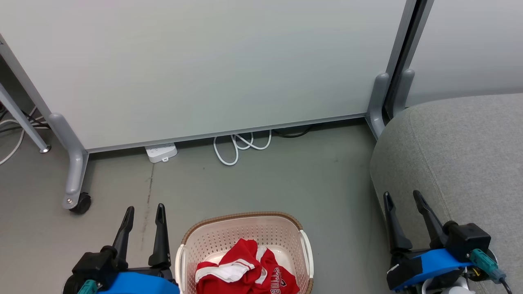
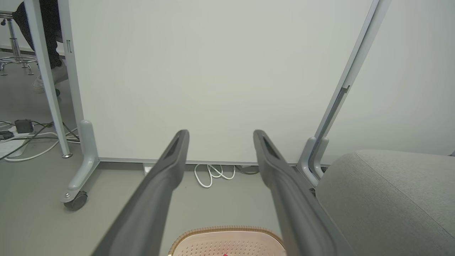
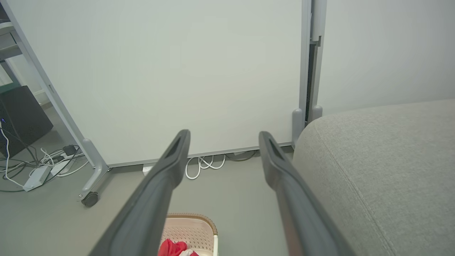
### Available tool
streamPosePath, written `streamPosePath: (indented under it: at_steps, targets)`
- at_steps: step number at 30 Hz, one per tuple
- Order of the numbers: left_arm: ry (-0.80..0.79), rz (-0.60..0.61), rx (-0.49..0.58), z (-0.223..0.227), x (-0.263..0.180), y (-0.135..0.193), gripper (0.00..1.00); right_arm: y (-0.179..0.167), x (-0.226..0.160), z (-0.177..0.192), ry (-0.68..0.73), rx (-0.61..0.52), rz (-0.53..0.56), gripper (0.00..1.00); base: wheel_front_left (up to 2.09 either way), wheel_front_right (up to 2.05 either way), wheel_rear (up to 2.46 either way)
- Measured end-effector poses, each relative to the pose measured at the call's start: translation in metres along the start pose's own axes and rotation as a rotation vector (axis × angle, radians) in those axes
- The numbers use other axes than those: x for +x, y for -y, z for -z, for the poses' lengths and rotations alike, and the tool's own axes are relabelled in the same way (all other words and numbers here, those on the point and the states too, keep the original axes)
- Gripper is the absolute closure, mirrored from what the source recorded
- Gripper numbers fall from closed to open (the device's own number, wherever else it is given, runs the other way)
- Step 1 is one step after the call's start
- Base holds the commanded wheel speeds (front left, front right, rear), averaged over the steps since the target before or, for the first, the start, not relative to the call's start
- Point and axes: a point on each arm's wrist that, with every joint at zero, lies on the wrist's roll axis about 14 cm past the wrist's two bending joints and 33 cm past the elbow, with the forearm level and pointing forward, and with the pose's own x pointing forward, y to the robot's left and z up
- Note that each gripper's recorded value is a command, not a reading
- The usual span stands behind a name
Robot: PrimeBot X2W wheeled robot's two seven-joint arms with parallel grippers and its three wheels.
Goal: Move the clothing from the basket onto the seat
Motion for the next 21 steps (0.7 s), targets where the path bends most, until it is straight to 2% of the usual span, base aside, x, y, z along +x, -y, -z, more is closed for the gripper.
streamPosePath:
  at_steps: [14,21]
  targets:
    - [0.018,0.013,0.066,-0.001,0.0,0.0039,0.0,-0.0012,0.0007,-0.0022,0.012,-0.09,-0.012,0.0,0.0,0.0,0.0]
    - [0.013,0.013,0.065,0.0006,0.0002,0.0034,0.0,-0.001,0.0007,-0.002,0.013,-0.09,-0.012,0.0,0.0,0.0,0.0]
